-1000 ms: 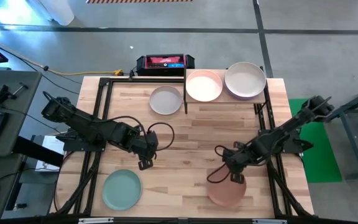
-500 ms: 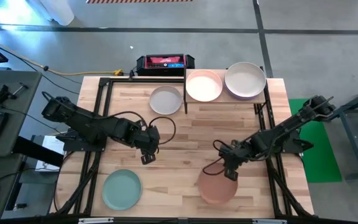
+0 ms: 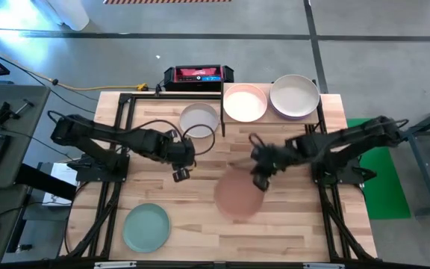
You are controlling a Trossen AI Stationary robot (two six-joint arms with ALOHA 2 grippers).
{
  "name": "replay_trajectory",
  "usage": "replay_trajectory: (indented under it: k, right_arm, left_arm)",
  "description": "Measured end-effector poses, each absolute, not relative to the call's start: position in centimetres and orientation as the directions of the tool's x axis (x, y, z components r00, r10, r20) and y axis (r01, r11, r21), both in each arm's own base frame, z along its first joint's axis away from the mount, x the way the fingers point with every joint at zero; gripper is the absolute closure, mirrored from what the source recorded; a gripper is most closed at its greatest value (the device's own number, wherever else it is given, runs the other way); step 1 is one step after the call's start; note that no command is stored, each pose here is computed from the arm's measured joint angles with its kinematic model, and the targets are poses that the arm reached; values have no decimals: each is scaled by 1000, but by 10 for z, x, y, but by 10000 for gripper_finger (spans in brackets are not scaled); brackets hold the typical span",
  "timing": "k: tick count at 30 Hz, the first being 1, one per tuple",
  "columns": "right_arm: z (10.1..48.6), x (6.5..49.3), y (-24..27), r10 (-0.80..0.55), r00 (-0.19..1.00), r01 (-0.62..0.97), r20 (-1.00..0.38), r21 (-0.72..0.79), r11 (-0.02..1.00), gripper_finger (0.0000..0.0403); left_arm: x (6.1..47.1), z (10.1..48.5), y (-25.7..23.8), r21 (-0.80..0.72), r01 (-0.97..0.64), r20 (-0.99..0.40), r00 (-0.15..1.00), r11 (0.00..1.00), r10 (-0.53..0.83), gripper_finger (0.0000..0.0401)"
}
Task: Place and stack plates onto a shelf
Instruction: Stack the orange plate on top of the peach plate on the shelf
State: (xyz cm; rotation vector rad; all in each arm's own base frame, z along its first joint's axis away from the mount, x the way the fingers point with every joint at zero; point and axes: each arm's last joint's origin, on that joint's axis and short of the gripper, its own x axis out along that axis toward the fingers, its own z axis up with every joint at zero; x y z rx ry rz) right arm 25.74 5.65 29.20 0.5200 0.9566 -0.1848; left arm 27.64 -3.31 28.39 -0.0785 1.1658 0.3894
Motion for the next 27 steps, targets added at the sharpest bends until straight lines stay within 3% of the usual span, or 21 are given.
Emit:
replay_trajectory:
  k: [10, 17, 27]
  right_arm:
    - [346, 255, -35, -111, 586, 553, -803, 296, 779, 403]
    - [382, 236, -98, -284, 614, 683, -737, 315, 659, 403]
    - [397, 202, -155, -455, 549, 816, -701, 333, 472, 403]
  left_arm:
    - [267, 300, 16, 237, -392, -865, 332, 889, 377, 290]
    - [251, 315, 47, 282, -426, -832, 338, 860, 440, 290]
    - [228, 331, 75, 346, -429, -797, 335, 835, 502, 290]
